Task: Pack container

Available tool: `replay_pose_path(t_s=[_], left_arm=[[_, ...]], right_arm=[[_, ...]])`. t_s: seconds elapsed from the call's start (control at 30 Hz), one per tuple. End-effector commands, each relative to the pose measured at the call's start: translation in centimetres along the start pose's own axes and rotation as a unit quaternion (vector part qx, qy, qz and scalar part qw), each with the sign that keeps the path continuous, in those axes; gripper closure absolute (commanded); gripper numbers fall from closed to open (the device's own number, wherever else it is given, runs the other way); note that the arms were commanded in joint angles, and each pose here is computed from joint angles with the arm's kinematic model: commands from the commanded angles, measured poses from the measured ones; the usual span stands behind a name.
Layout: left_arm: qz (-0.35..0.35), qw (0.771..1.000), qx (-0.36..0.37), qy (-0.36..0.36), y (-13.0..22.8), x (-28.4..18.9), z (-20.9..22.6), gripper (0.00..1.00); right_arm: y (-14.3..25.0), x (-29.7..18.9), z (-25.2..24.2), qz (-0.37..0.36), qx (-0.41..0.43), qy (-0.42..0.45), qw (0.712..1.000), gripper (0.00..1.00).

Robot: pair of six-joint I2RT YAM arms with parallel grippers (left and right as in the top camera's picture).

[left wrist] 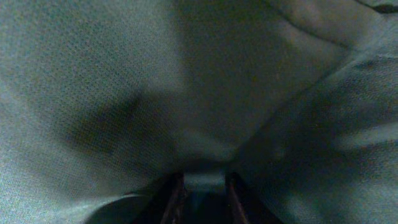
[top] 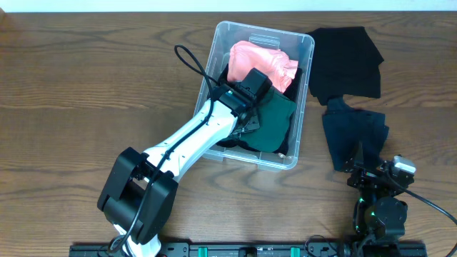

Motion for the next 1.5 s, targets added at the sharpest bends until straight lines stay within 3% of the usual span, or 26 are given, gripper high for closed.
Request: replay_pose_path(t_s=[0.0,0.2,0.37,0.57,1.03,1.27,1.47], left_arm=[[-0.013,1.0,0.003,0.014,-0.5,-1.6,0.0,0.75],[-0.073,0.994,0.015,0.083,-1.5,-8.1,-0.6,0.71],[-0.085,0.991,0.02,0.105,-1.0,-10.1,-0.7,0.69],[-0.053,0.994,0.032,0.093,-0.1,-7.5,-1.4,0.68],[0.179,0.977,0.022,0.113,2.9,4.7,-3.3,0.64],[0.169,0.978,0.007,0.124,1.5,3.8,-2.7,0.63],[0.109,0.981,0.015,0.161,0.3,-1.2,-3.0,0.63]], right_arm=[[0.1,0.0,-0.1,0.0,0.005,0.002,1.0,0.01],[0.1,0.0,-0.1,0.0,0.005,0.002,1.0,0.01],[0.1,0.0,-0.1,0.0,0.005,0.002,1.0,0.01],[0.1,0.0,-0.1,0.0,0.005,0.002,1.0,0.01],[0.1,0.0,-0.1,0.0,0.005,0.002,1.0,0.01],[0.1,0.0,-0.1,0.0,0.005,0.002,1.0,0.01],[0.1,0.0,-0.1,0.0,0.005,0.002,1.0,0.01]])
Point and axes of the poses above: each gripper's point midway between its finger pads, its own x axis out along the fingers, its own z axis along the line the jaws close on, y = z × x, the point moved 8 cm from there along -x, back along the fingers, and after that the axes turned 4 degrees about -x, right-handed, at the moved point
